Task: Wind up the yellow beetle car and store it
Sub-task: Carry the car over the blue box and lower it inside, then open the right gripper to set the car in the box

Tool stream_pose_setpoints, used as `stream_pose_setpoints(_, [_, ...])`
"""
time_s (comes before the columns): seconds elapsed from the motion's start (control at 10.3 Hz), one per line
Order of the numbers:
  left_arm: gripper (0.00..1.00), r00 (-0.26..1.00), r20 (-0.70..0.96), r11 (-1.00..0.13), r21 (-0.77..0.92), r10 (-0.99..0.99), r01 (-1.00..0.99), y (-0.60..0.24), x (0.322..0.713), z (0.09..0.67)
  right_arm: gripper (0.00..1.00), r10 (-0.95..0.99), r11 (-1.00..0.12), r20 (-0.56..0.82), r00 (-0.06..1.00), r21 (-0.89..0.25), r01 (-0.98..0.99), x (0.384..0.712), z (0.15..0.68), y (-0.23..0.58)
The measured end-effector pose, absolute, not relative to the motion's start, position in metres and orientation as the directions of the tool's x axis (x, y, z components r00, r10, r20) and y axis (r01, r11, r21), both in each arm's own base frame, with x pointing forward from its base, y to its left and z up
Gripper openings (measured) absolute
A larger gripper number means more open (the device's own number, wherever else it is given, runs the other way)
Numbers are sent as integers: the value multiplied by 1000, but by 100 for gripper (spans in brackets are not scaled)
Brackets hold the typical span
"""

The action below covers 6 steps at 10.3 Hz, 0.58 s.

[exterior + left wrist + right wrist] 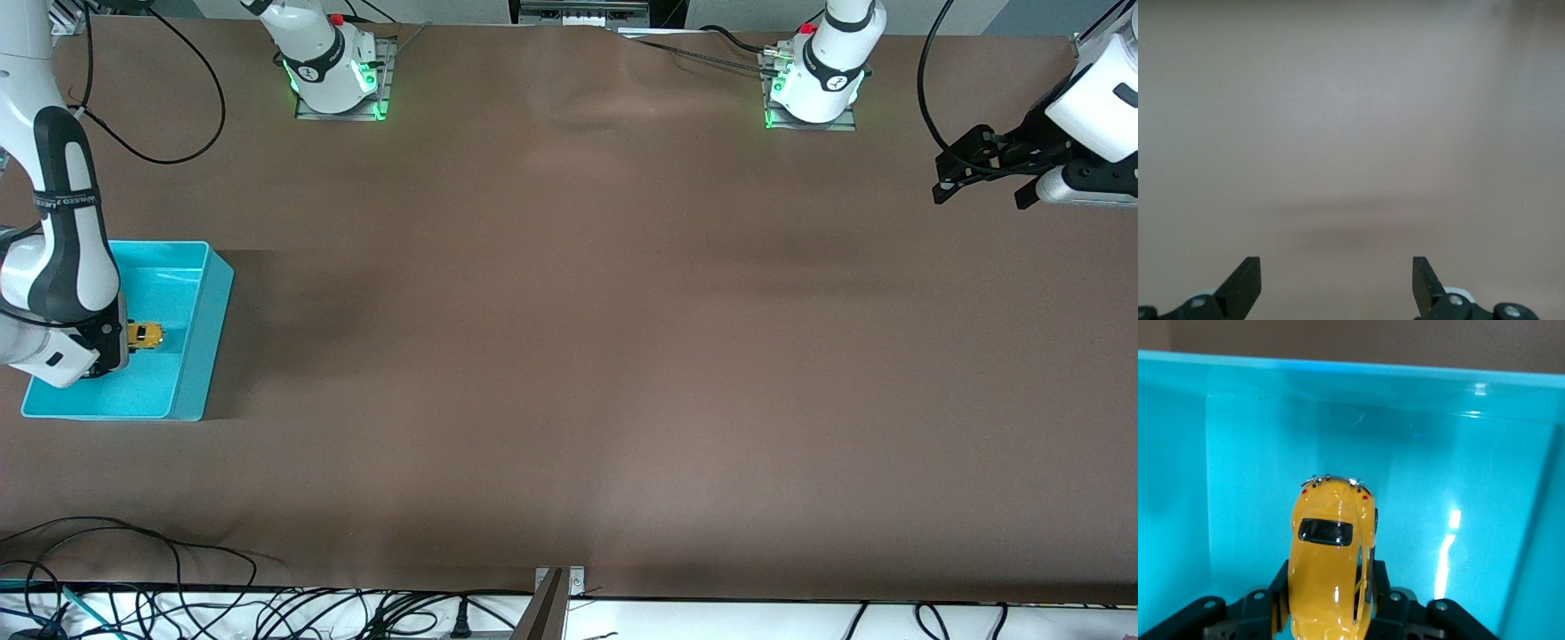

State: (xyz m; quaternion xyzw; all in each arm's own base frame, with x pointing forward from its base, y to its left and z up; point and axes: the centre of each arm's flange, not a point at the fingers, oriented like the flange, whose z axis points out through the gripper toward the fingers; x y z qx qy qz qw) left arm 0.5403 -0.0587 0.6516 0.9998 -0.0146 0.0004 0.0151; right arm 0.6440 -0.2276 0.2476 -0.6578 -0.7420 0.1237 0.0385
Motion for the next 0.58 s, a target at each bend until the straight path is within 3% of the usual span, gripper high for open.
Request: stream_pose_setpoints(0.58, [100,1000,1,-999,33,-30,-30,-59,540,652,50,984,121,-105,-146,-215,969,637,213,-238])
